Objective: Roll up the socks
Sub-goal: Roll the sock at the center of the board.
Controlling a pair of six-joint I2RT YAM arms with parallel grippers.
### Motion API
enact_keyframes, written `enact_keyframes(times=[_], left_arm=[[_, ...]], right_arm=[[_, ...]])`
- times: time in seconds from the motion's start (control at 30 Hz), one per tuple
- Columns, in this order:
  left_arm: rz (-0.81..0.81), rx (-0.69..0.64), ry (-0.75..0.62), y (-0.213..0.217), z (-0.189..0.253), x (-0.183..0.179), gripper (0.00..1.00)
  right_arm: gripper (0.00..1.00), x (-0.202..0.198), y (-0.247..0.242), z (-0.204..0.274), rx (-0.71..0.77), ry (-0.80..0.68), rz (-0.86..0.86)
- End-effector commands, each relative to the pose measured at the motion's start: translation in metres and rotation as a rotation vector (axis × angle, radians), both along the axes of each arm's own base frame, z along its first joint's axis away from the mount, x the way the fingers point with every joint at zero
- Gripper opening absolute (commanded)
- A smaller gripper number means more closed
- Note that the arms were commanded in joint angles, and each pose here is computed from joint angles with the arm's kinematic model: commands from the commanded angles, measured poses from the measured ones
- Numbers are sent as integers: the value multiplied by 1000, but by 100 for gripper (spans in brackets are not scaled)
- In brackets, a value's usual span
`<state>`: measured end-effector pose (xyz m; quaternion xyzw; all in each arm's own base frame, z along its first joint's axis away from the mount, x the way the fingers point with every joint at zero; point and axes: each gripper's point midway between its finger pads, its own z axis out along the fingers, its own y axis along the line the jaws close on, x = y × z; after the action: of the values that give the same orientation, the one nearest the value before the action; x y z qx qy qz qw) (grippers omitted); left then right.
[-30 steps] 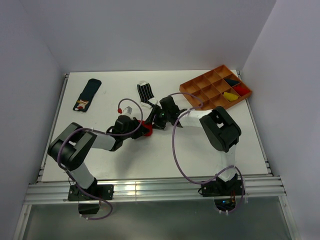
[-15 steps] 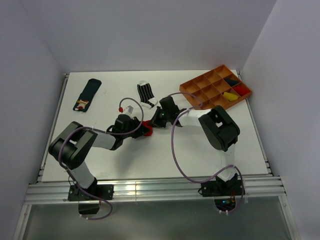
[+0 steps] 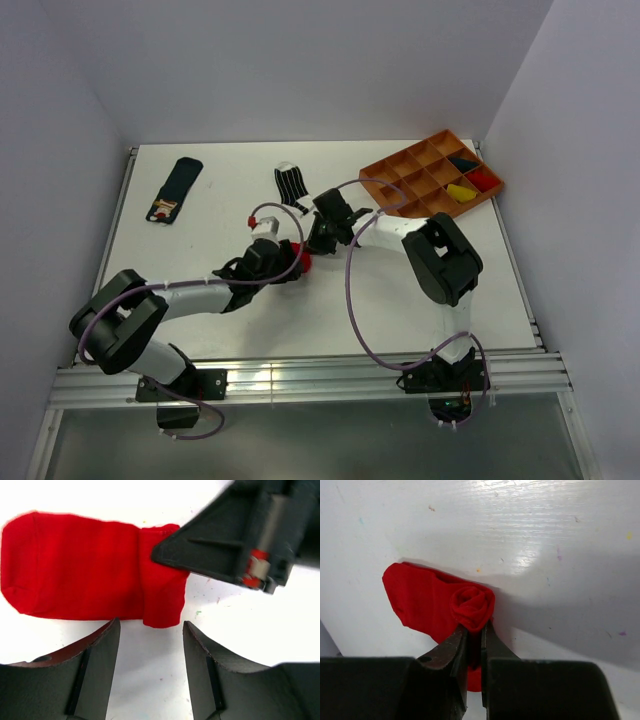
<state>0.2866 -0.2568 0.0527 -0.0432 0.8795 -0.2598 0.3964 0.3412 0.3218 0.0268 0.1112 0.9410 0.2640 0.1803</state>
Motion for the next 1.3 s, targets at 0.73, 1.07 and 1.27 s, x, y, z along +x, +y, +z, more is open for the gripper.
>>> enact_keyframes(times=[0.73,1.07,1.27], left_arm=[[-3,448,-256,-51,-10,11,52],[6,440,-229,-47,-15,7,0],[-12,252,-180,-38,-4,2,0]], right_arm=[[0,-13,-15,6,-127,65,-9],[8,-13,-5,15,-44,39,-8],[42,-6,-1,33,58,-42,-37]])
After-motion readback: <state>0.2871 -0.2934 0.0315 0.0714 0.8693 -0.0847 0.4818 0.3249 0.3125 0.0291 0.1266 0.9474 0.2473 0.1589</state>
